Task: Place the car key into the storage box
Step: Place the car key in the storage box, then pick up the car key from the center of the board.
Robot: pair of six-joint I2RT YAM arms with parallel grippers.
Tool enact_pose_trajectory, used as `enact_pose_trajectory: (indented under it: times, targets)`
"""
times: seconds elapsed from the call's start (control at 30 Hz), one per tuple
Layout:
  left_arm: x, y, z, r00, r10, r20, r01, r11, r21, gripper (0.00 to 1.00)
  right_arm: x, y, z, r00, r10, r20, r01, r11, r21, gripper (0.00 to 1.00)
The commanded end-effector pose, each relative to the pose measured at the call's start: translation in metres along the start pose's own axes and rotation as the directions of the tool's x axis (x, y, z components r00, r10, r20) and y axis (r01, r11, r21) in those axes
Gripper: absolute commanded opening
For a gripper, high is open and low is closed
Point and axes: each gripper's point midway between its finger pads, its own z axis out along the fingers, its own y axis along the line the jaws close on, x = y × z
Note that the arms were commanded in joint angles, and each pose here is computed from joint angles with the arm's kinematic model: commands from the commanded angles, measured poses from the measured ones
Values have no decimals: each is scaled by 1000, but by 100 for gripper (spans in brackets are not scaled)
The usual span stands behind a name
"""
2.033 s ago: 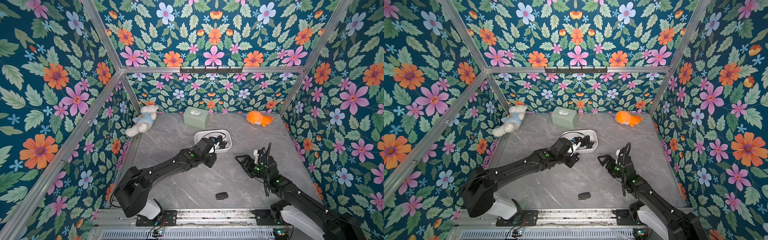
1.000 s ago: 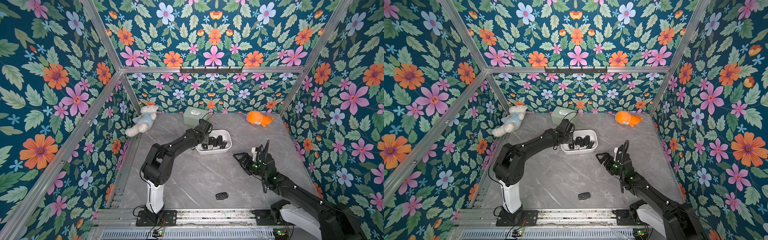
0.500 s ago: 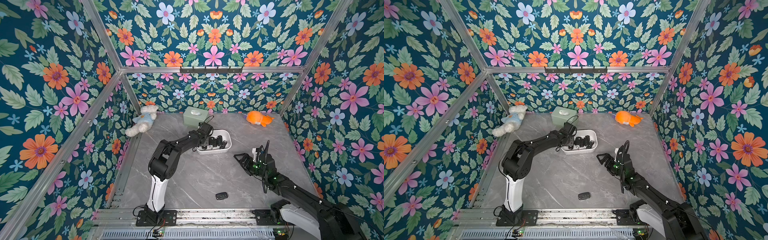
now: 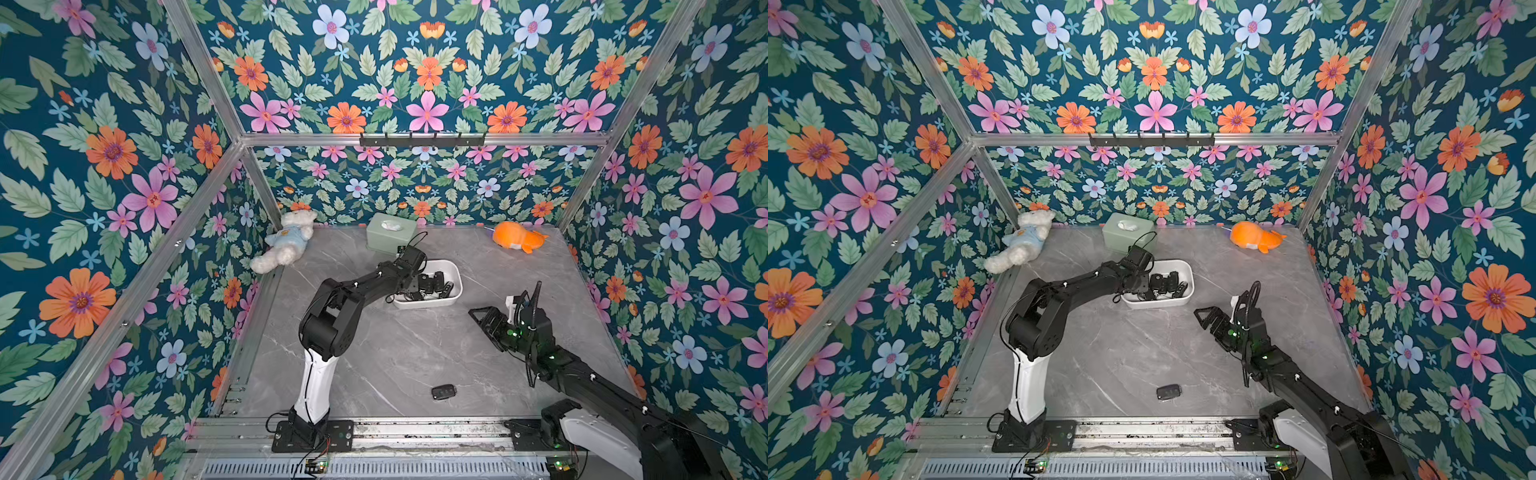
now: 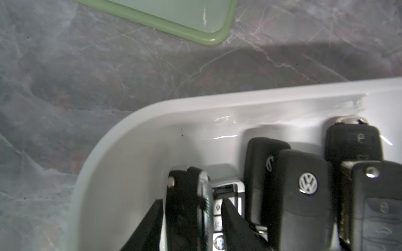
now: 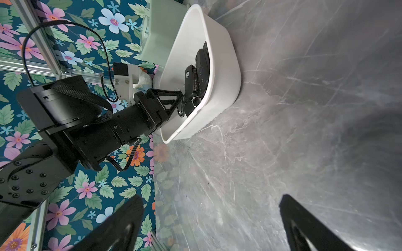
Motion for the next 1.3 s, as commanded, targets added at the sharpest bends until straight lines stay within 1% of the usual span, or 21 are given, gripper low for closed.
enact_pose_trajectory:
  times: [0.0,0.13,0.37,0.5,0.6,0.7,0.8,0.93,1.07,1.13,1.2,1.27]
  targets:
    - [-8,0,-11,1000,-17,16,17,1000,7,52,-2,5,-1,1000,-8,4,8,1000,-6,99]
    - [-20,-5,-26,998,-32,48,29,999,43,58,-4,11,-2,1000,-24,-1,24,1000,-7,99]
    - [-32,-7,-61,992,-74,107,60,990,127,63,1,17,-4,999,-28,-42,28,1000,1,99]
    - [-30,-9,-83,986,-108,131,80,976,204,67,9,17,-5,997,-27,-76,29,999,26,99]
    - [-24,-10,-100,981,-130,141,88,958,275,68,23,16,-5,992,-45,-117,54,996,73,99]
    - [-11,-7,-116,977,-157,142,102,936,336,69,43,12,-5,982,-58,-182,83,988,132,99]
    - [6,-1,-130,972,-194,135,128,912,389,70,72,8,-4,961,-62,-270,114,977,181,98]
    - [38,9,-143,965,-241,106,169,875,454,72,109,5,-9,924,-60,-377,157,960,232,96]
    - [70,19,-149,962,-265,64,201,847,492,79,140,4,-19,896,2,-444,125,958,257,95]
    - [84,24,-149,961,-272,48,214,841,497,83,156,1,-25,876,38,-480,107,957,271,95]
    - [95,30,-149,958,-283,38,227,837,497,90,171,-2,-31,856,65,-513,101,952,290,95]
    - [102,33,-149,956,-293,30,239,831,503,99,184,-5,-36,835,86,-544,105,945,310,94]
